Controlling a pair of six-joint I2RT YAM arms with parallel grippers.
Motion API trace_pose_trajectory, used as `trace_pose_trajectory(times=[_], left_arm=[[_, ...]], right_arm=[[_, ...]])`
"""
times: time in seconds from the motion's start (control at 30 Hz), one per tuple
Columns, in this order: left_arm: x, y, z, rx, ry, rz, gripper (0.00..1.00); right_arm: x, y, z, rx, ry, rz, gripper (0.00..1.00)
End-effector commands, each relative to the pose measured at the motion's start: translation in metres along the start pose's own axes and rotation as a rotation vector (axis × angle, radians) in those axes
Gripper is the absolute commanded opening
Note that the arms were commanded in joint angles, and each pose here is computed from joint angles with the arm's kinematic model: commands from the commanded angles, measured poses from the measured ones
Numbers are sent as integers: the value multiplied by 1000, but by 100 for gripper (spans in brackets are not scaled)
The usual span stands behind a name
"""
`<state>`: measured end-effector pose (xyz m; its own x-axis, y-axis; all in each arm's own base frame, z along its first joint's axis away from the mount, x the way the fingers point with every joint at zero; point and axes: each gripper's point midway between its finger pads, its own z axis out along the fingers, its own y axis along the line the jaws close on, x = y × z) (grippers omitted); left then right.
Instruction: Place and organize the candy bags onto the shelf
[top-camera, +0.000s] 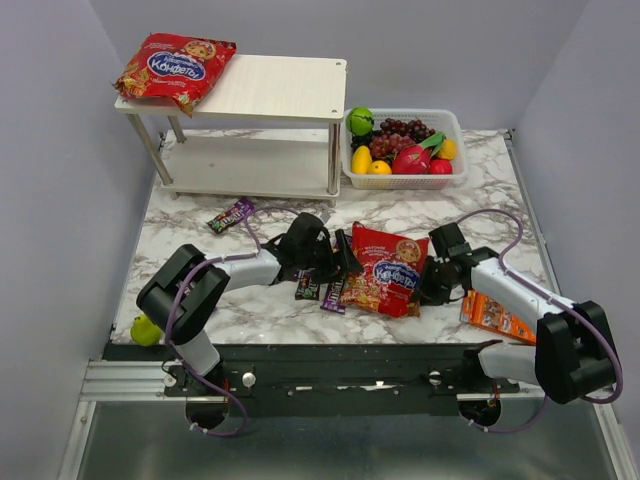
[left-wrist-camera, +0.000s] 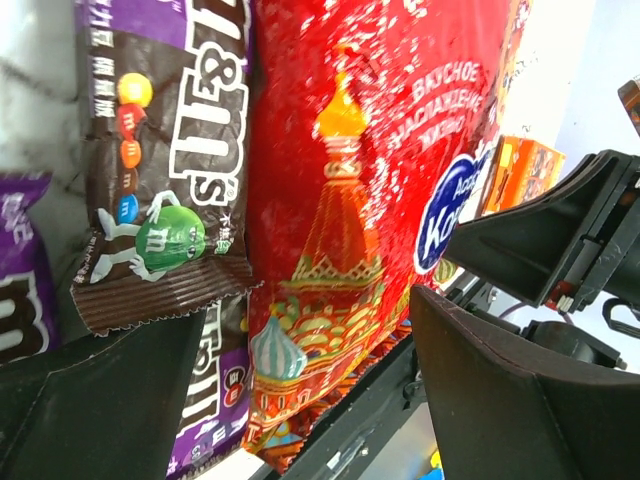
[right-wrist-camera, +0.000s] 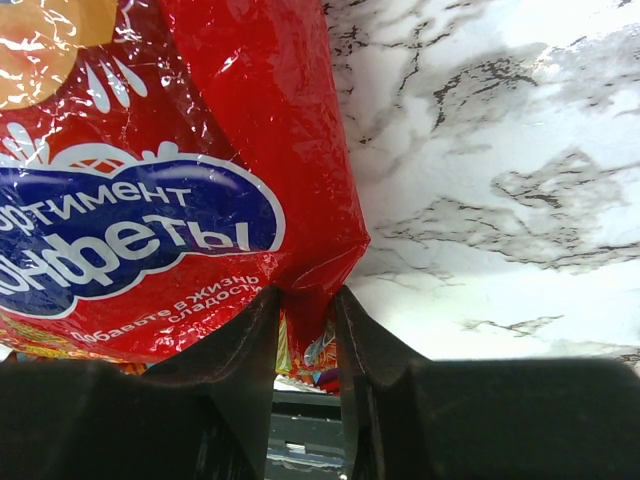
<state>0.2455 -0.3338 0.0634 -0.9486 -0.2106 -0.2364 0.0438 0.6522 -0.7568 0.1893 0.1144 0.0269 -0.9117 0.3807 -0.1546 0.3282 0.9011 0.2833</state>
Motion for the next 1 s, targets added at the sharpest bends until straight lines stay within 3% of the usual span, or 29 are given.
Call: trace_pose_trajectory(times=[0.0,0.53,0.87,0.97], left_arm=[[-7,-1,4,-29,-8,57,91],[21,-13,17,43,70,66,79],[20,-25,31,51,78,93,64],[14,-29,33,45,76,116,49]], right_arm=[[9,-14,-2,45,6,22,35],[8,-11,-11,19,-23,27,35],[17,-13,-6,10,20,13,35],[20,-12,-5,0,33,9,35]])
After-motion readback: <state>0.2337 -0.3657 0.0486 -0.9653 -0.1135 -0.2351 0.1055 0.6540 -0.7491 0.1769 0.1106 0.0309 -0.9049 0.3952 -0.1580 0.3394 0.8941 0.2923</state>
